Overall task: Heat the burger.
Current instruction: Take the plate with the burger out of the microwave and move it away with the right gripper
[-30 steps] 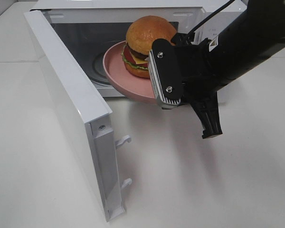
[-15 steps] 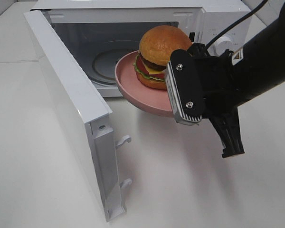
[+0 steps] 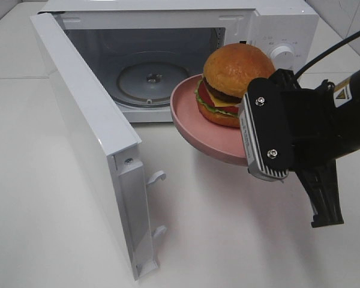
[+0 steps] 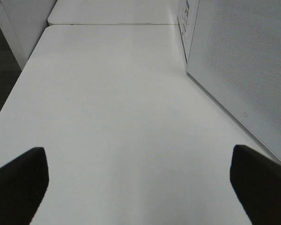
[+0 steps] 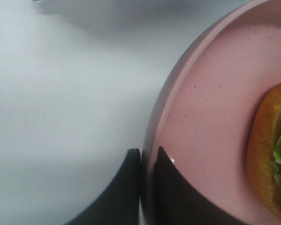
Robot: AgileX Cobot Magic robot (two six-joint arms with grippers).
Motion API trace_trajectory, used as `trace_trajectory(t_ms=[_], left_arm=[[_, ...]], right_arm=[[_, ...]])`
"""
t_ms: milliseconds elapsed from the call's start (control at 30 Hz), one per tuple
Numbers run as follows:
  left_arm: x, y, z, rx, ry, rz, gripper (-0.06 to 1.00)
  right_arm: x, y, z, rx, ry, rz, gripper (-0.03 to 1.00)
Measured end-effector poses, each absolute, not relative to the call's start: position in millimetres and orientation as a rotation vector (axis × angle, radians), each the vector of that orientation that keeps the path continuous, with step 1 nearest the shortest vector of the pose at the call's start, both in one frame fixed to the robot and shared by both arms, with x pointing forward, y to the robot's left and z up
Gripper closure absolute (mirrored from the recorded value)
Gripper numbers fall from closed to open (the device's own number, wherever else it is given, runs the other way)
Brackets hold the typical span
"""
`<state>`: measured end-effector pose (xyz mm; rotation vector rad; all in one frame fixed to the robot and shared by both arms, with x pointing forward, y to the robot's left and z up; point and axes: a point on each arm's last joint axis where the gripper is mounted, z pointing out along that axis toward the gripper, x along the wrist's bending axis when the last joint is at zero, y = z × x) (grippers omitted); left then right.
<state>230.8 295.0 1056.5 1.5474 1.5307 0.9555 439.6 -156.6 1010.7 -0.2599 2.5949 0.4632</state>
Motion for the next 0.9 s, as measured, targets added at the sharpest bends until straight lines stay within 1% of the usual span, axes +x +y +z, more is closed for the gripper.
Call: trace_trajectory(t_ms=[367,667,900], left_arm=[[231,295,1056,1.547,1.531,0.955,-0.05],[231,295,1056,1.547,1.531,0.955,-0.05],[231,295,1056,1.547,1.531,0.955,-0.05]], right_arm=[[422,-170,1002,-0.14,2.649,0.445,0.93],[411,-182,1005,-0.072,2.618,0.426,0.93],[403,-200,1006,0.084,2.61,0.399,0.93]])
